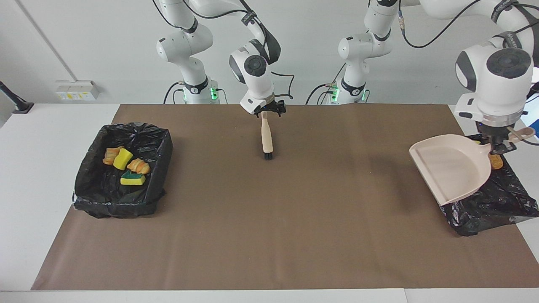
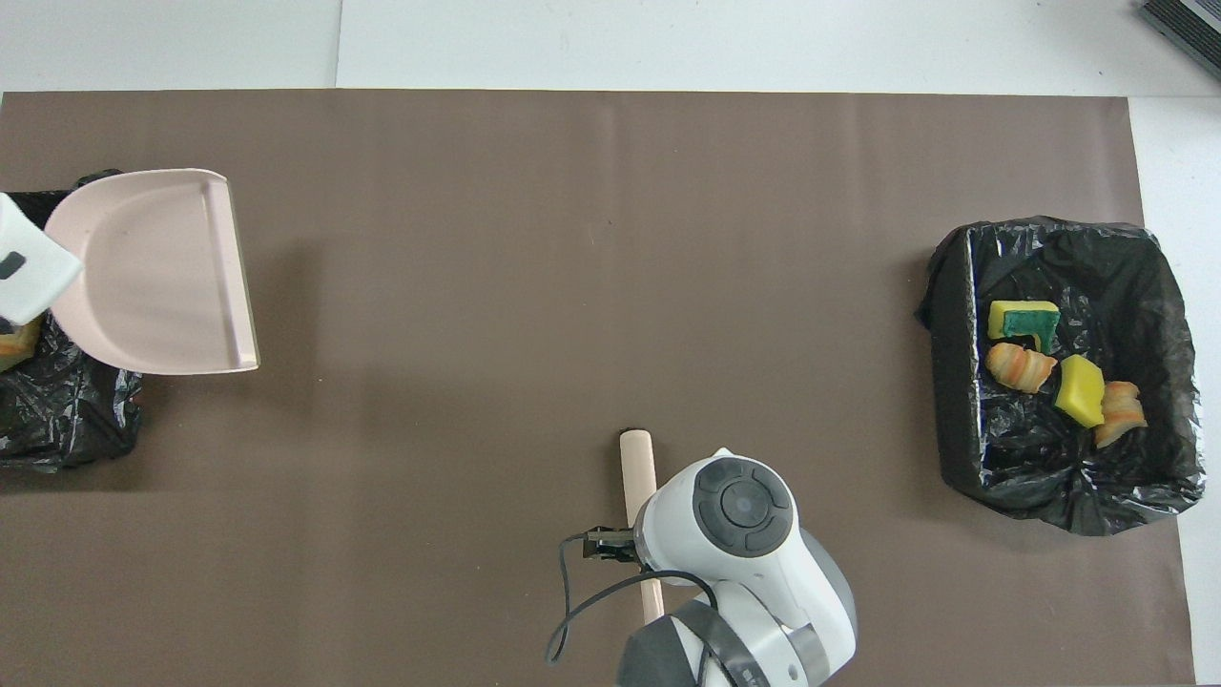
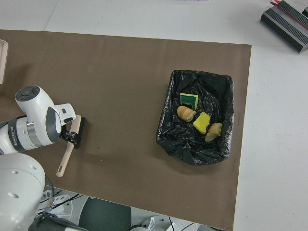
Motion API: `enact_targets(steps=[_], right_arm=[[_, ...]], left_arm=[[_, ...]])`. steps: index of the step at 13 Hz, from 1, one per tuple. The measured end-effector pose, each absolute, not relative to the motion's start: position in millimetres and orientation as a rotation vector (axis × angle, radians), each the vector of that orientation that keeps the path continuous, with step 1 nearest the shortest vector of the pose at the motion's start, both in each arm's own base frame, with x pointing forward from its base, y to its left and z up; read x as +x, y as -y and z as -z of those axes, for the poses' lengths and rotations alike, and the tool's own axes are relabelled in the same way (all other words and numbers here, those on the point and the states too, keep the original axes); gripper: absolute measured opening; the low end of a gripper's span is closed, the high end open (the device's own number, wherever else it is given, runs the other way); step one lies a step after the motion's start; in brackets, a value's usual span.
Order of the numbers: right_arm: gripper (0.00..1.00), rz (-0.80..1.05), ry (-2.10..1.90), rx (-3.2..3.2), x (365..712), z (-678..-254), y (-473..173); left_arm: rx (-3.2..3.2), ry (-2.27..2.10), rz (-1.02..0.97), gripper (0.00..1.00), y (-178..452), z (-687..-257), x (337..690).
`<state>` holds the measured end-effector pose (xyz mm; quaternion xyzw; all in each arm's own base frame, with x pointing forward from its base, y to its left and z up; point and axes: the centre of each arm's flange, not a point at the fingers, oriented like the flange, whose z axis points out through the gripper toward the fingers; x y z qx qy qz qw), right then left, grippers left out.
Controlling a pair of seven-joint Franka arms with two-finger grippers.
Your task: Sweep and dump trash in bin
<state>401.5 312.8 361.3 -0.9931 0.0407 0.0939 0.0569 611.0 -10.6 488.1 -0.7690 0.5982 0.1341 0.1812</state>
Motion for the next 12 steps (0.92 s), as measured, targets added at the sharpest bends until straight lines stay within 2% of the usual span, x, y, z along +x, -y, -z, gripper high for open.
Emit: enact_targets(steps=[4,7,9,12], right_arm=[[1.00,-0.083,-0.193,-3.057,466,-399,-255],[1.00,-0.021,-0.211,-3.095,497,-430,-219],[1.00,-0.013,-0.204,-3.101,509,-455,-207],[1.00,-0.026,-0.147,-3.111,524,-500,-176]], left_arm=[[-2.530,-1.347,-0.279,0.32,144,-433,597],[-2.753,-1.044,-0.240,0.32,233,-410,575],[-2.873,-0.820,-0.216,0.32,280,-407,562],[-2.989,-0.555,-0.158,0.32,329,-416,563]])
